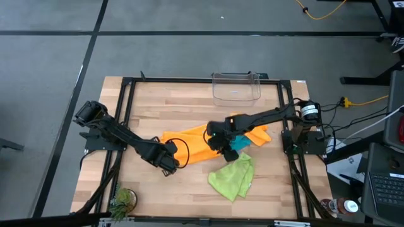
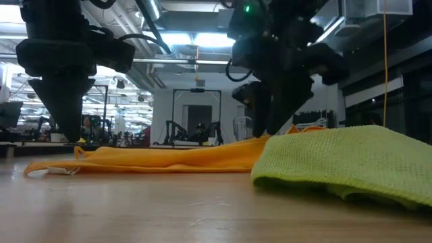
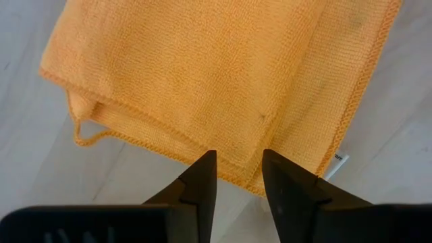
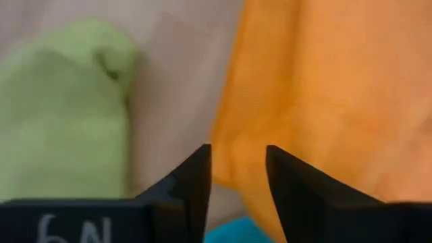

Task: Fold microfiber towels
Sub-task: Fold the left yellow microfiber cloth

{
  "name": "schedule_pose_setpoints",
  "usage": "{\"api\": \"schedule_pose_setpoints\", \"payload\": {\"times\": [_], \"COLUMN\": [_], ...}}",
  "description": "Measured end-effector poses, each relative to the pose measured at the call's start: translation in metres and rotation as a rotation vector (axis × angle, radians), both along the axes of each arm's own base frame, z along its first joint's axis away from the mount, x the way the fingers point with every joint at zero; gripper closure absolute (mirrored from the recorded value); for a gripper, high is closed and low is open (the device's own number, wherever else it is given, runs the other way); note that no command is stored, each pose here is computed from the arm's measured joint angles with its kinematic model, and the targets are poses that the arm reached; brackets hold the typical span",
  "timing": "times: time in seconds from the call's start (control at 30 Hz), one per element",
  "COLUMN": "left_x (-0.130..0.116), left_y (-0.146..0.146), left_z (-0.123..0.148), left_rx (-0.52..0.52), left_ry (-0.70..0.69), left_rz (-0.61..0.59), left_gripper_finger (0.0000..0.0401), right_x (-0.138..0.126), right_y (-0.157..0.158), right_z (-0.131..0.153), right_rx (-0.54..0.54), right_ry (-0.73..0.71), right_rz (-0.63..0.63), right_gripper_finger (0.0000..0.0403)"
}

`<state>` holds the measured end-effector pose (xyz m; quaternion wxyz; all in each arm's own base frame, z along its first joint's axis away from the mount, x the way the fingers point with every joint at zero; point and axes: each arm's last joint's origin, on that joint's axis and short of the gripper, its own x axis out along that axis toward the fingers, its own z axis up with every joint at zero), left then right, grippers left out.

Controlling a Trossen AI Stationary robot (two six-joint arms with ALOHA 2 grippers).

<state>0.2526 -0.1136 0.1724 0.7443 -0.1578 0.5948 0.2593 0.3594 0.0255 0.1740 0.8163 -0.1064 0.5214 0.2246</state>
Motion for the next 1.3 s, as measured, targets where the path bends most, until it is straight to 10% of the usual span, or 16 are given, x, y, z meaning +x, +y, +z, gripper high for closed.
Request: {"api": "schedule_pose_setpoints", "payload": {"times": [0.67, 1.3], "left_x": [0.004, 0.004], "left_y": [-0.001, -0.001], "left_z": [0.0, 0.0], "left_rx": [0.002, 0.0], "left_ry": [-0.046, -0.051], "left_rz": [0.001, 0.001], "left_gripper_finger": [0.0289, 0.0289], "right_x": [0.005, 0.003], "right_y": [0.022, 0.031], "right_z": [-0.029, -0.039], "right_rx": [-0.273, -0.243], "right_ry": [-0.005, 0.039], "right_rz": [-0.098, -0.084], "right_gripper_finger": [0.026, 0.0293]}}
